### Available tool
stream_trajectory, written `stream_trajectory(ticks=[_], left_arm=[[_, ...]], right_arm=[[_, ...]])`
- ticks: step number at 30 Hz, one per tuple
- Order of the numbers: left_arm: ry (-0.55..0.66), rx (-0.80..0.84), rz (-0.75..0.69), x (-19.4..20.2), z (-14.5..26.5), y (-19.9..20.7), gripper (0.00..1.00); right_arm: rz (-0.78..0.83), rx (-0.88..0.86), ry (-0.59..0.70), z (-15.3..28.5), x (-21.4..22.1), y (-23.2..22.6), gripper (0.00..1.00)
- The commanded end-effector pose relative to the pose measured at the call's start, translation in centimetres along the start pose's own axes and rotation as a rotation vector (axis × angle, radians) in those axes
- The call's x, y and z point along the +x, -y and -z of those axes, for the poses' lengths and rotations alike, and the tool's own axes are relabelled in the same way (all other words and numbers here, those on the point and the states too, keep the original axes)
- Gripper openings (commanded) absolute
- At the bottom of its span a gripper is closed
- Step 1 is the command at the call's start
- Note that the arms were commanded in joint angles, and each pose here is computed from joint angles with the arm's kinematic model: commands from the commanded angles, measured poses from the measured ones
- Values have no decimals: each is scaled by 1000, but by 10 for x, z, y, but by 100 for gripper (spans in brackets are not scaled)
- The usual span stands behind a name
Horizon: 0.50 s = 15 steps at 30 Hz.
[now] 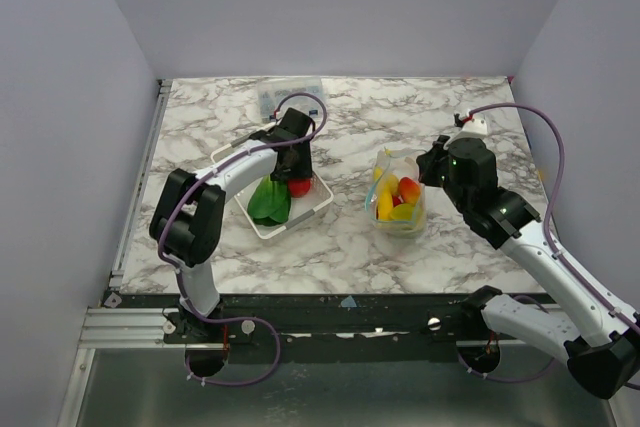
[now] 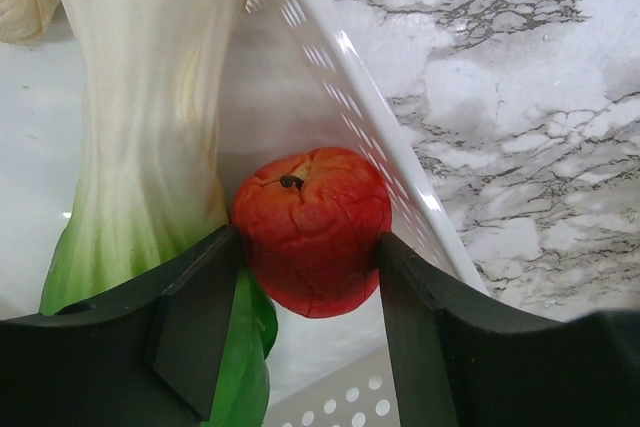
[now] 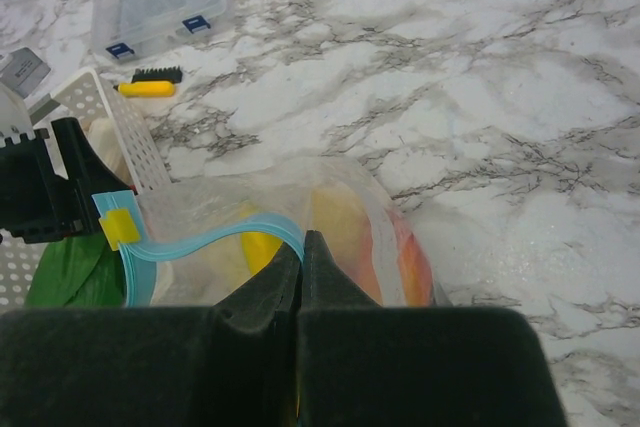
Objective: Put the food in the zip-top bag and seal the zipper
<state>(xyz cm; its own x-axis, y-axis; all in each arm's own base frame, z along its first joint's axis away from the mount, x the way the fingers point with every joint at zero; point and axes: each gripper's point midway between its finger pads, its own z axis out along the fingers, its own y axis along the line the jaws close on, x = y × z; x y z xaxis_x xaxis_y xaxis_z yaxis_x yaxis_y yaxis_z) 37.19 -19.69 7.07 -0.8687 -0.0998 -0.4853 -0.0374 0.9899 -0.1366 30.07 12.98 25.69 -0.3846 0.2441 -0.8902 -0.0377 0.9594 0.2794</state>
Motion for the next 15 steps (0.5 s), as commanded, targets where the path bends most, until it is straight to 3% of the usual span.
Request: stream_trajectory(ticks=[1, 15], left_arm=[[-68, -19, -7, 25, -14, -9, 53], [40, 96, -24, 8, 33, 0, 24]], right_arm=[[-28, -43, 38, 4, -13, -9, 1], [-39, -56, 35, 6, -12, -11, 1]])
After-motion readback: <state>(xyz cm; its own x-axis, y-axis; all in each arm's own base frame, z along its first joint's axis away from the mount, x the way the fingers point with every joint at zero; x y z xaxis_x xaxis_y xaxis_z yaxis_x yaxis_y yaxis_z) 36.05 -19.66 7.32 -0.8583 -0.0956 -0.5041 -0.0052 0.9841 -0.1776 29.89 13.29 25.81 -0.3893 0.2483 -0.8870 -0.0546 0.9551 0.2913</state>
